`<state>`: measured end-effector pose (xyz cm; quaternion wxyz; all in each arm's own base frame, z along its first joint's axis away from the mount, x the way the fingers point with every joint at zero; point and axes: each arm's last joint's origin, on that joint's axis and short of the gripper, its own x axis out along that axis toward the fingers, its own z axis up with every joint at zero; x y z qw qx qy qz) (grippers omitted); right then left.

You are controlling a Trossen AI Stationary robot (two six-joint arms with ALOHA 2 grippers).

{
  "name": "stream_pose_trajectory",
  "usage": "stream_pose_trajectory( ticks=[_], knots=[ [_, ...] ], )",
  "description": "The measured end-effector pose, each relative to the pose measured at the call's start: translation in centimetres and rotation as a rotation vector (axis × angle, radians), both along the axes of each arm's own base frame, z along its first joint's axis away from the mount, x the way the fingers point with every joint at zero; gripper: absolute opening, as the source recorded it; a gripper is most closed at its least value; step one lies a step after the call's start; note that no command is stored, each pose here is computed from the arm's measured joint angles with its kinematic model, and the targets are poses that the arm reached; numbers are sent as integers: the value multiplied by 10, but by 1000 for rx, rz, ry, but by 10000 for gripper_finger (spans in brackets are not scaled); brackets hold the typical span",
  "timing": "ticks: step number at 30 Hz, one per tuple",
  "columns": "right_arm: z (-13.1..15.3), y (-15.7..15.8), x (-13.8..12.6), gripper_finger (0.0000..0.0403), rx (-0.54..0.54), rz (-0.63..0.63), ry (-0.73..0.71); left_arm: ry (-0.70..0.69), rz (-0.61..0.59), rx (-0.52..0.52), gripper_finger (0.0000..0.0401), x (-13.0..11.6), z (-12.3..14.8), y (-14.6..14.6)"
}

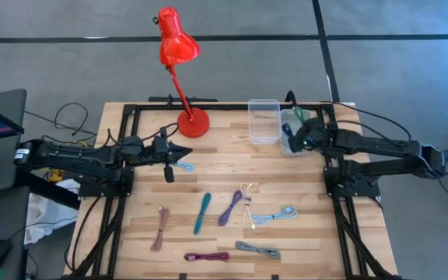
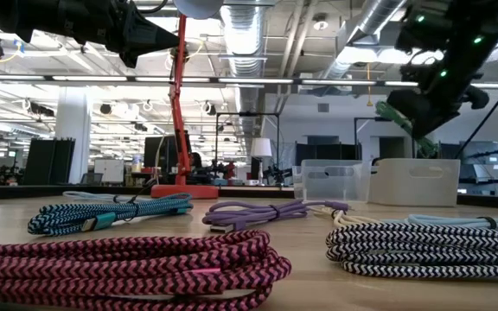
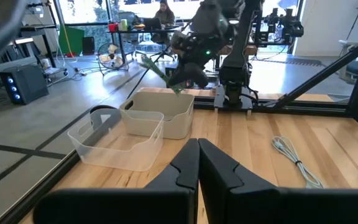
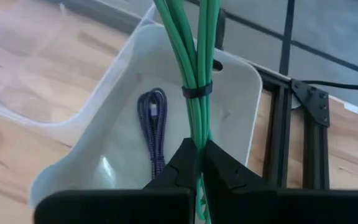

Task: Pick & Place USB Port
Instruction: Put the green charger cable into the transparent bin

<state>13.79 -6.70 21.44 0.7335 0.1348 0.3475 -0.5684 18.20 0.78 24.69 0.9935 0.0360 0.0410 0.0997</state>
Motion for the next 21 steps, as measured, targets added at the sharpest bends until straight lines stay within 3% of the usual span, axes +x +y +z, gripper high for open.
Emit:
stream_pose_trajectory(
  ticks=[21],
  knots=[
    [-48,-50,28,0,202,20,159,0,0,0,6,0,0,0]
  ],
)
